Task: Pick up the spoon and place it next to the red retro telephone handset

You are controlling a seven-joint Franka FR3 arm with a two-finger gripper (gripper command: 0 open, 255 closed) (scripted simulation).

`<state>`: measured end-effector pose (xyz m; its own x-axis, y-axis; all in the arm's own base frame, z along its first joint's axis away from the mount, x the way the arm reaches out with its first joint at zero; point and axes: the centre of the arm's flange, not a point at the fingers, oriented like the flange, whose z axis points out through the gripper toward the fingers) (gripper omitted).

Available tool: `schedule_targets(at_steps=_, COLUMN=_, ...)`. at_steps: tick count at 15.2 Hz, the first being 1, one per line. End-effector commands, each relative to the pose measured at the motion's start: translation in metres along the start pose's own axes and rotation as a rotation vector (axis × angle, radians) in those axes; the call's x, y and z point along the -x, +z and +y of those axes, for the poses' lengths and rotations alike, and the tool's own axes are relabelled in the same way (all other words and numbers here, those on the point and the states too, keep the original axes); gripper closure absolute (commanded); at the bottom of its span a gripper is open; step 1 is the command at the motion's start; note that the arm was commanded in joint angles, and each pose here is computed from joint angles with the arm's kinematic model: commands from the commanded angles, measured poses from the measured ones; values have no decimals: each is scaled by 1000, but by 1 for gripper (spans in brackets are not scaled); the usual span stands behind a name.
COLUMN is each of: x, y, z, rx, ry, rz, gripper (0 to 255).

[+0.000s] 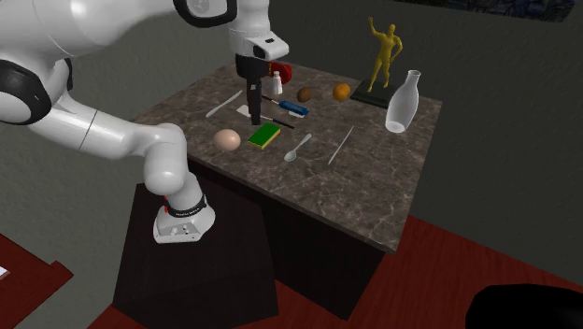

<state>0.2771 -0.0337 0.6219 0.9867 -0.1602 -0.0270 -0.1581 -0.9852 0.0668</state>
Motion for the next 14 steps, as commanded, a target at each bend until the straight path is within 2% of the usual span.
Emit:
schedule_targets(at_steps=1, x=0, y=0, z=0, rx=0, ry=0, rz=0, gripper=0)
schedule_targets(at_steps=14, x=-74, y=124, z=-60, rx=-124, ry=-357, rz=107, gripper=0)
